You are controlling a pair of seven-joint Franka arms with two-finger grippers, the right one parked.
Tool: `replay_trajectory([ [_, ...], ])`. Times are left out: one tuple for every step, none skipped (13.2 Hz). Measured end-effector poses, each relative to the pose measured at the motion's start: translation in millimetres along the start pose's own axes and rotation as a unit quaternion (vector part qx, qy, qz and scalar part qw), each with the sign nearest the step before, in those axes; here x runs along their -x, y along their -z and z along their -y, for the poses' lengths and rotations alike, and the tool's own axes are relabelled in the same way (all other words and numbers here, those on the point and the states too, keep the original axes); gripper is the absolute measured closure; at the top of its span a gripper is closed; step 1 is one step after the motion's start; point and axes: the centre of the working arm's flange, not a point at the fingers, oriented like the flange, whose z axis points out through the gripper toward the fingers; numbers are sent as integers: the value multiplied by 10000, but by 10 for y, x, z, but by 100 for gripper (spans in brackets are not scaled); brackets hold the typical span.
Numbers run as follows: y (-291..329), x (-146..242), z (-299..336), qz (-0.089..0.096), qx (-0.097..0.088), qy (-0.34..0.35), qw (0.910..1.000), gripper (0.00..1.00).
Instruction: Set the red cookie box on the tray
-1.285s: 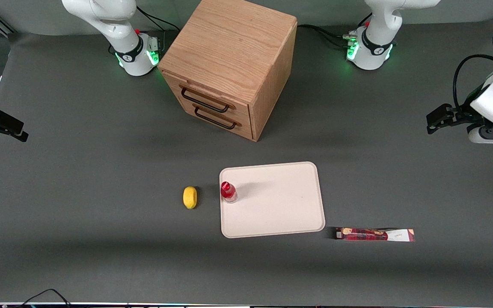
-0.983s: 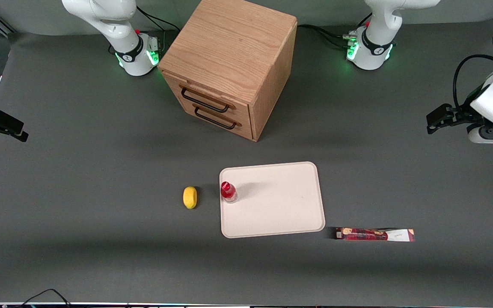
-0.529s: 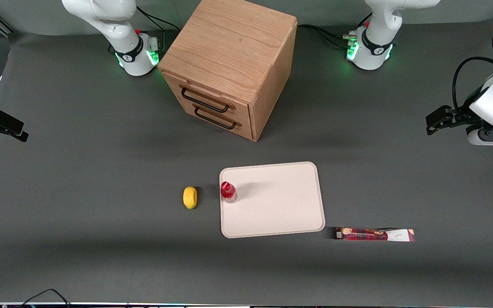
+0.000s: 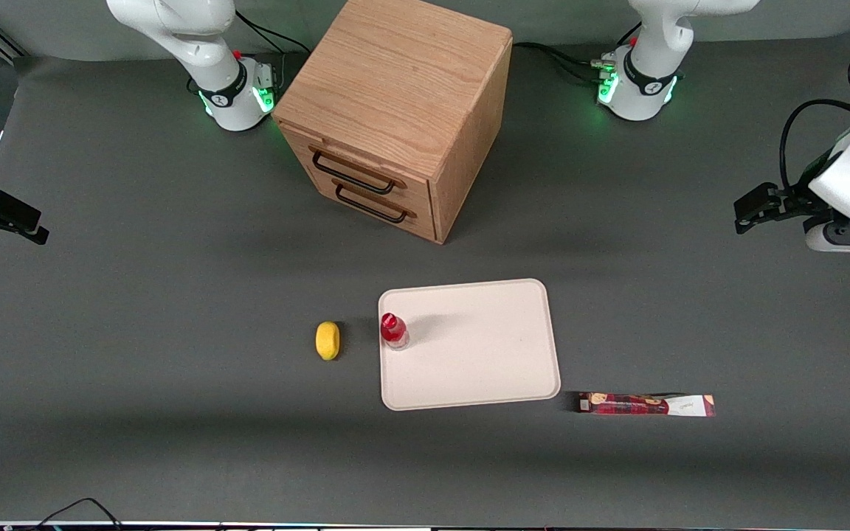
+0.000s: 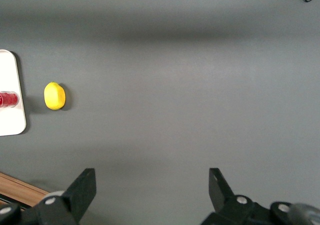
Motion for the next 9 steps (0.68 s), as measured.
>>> replay_trajectory([
  [-3,-1,0,2,0,0,10000,0],
  [-7,-3,0,7,0,0,10000,0],
  [-11,-5,-1,10,0,0,10000,0],
  [-11,-6,-1,10,0,-1,10000,0],
  [-7,-6,-1,5,0,-2,10000,0],
  [-5,-8,-2,2,0,-4,10000,0],
  [-5,-11,-5,2,0,-9,10000,0],
  [-4,-20,-11,-2,0,-45,10000,0],
  [-1,-40,-21,-11,0,-133,9999,0],
])
